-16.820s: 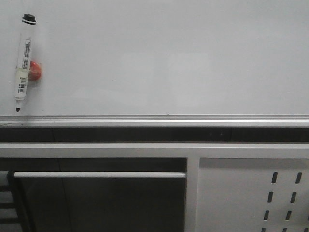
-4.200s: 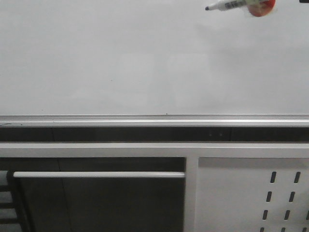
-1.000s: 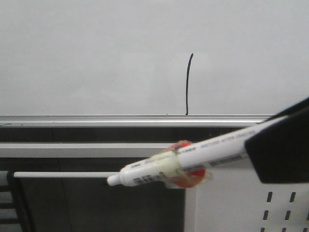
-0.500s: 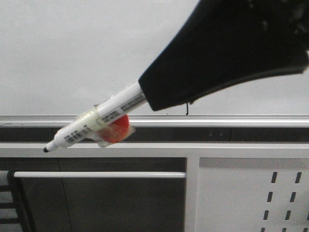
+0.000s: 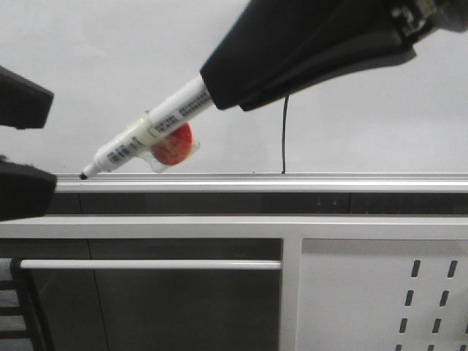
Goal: Write number 1 on whiteboard
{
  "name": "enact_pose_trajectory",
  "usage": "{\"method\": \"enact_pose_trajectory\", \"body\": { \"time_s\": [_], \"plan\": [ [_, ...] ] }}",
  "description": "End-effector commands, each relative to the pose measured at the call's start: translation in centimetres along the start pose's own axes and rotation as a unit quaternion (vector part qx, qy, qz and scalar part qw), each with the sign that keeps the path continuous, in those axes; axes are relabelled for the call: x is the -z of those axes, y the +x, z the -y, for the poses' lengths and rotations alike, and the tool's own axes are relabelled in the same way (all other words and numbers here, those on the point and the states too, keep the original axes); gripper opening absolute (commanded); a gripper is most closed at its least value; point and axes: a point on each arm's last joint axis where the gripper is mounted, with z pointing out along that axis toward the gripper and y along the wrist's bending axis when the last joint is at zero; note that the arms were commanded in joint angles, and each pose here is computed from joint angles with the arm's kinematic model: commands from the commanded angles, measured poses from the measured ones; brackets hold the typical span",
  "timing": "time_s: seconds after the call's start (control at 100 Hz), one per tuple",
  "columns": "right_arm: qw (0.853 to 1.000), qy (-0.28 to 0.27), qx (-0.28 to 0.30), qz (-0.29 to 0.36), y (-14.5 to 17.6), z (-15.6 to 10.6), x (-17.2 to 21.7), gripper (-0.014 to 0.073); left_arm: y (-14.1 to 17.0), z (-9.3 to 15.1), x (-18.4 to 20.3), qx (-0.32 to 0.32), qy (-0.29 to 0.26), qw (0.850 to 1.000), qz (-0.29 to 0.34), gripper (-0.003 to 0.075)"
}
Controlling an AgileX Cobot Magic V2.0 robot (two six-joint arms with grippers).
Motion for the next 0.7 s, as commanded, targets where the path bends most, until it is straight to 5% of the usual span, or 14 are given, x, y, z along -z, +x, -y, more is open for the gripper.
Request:
{"method": "enact_pose_trajectory", "body": {
  "time_s": [0.0,0.69],
  "plan": [
    [0.999,0.005,0.003,0.038,-1.7,-0.2,0.9,-0.0050,-1.1,-1.0,-0.2,-0.013,-0.017,1.000,0.009,0.0410],
    [0.999,-0.017,-0.004,0.036,-2.5,-0.7,1.0,-0.0050,-2.1,-2.1,-0.9,-0.018,-0.030,0.999,0.007,0.0407]
  ]
}}
